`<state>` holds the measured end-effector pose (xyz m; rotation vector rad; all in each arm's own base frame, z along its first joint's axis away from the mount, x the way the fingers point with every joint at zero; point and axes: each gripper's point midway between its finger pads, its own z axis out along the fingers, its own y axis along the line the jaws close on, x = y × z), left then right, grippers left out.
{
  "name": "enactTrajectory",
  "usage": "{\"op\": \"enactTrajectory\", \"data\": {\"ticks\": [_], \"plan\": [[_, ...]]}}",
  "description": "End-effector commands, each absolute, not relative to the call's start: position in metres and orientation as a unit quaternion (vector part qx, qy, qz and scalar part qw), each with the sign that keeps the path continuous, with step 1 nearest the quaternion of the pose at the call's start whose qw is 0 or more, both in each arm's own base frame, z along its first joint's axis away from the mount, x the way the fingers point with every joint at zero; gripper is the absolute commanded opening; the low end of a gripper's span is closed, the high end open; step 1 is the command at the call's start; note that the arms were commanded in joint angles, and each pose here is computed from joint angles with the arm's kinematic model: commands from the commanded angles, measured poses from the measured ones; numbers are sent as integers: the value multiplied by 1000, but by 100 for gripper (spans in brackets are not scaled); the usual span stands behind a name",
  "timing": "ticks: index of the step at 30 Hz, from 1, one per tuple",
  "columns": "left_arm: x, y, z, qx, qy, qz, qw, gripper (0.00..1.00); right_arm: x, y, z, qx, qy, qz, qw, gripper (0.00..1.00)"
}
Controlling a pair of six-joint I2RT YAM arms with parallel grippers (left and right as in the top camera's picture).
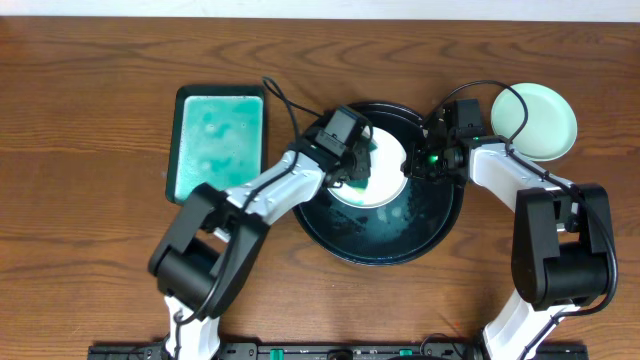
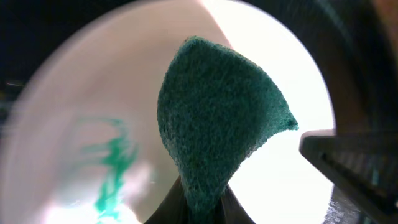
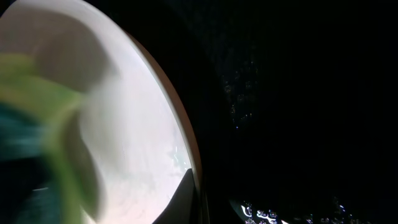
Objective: Clean dirty plates on tray and stack at the side
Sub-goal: 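Lift the sponge from the soapy tray and carry it onto the white plate, then scrub the white plate with the left-held sponge, right gripper steadying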
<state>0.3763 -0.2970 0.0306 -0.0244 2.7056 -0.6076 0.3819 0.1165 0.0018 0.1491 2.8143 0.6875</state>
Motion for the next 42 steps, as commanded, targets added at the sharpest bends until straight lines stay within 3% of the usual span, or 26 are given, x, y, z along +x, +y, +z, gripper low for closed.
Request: {"op": "enactTrajectory", "data": {"ticks": [1, 7, 12, 23, 42], "plan": [[388, -271, 1, -39, 969, -139, 201, 7, 368, 118, -16, 55, 967, 233, 85, 1], [403, -202, -4, -71, 969, 4, 238, 7, 365, 118, -17, 56, 968, 232, 79, 1], [415, -191, 11, -77, 964, 6, 256, 7, 365, 118, -17, 57, 968, 232, 78, 1], [413, -283, 61, -112, 936, -255, 217, 7, 363, 118, -17, 58, 968, 231, 74, 1], [395, -338, 20, -101, 933, -283, 197, 7, 363, 118, -17, 58, 968, 231, 75, 1]]}}
